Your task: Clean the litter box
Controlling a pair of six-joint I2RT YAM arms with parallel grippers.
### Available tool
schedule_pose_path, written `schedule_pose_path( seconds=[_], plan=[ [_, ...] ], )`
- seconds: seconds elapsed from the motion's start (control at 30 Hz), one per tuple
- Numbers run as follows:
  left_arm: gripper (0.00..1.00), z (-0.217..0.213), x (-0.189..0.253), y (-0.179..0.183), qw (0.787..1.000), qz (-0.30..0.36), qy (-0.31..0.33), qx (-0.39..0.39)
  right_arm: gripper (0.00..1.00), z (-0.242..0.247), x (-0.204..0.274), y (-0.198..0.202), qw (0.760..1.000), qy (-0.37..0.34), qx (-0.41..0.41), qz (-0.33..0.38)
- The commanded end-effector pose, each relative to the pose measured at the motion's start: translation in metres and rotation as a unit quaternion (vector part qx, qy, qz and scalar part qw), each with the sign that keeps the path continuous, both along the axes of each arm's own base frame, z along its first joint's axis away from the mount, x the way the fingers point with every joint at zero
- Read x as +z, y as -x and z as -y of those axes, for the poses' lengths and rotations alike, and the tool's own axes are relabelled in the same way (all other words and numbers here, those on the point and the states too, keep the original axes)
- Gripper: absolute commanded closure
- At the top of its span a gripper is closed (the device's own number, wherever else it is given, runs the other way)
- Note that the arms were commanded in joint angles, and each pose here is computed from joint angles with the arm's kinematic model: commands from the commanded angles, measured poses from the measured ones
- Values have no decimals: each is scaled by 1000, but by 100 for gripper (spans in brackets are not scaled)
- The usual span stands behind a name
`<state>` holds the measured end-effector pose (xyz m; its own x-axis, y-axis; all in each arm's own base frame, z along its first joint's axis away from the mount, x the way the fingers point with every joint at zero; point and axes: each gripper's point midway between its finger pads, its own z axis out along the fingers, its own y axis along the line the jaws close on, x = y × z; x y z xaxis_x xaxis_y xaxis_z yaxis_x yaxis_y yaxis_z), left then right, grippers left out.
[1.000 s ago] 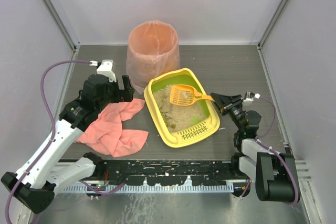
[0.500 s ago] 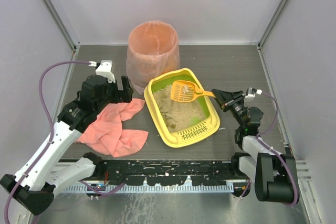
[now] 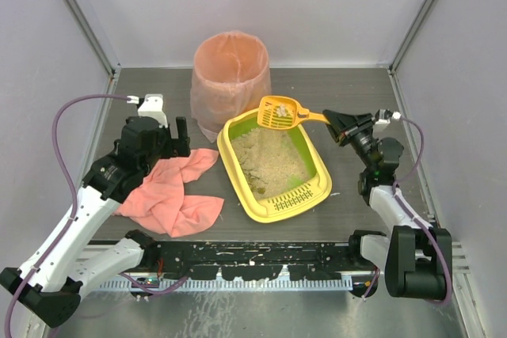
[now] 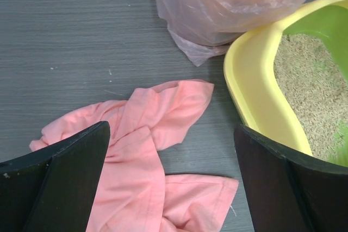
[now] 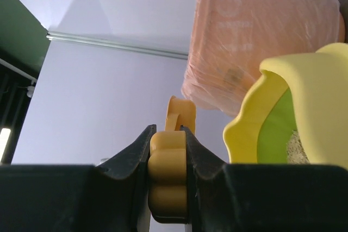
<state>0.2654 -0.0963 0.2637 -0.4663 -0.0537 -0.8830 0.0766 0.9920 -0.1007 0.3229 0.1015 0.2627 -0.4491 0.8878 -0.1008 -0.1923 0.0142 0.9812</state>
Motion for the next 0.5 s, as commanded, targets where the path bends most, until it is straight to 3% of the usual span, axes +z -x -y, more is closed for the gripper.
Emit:
schedule_pose_path(
  seconds=[0.0, 0.47],
  plan=[
    [2, -17, 14, -4, 999, 24, -11, 43, 99, 0, 54, -12, 999, 16, -11, 40],
    [2, -26, 0, -6, 998, -2, -22, 59, 99, -25, 137, -87, 995, 23, -50, 84]
  ],
)
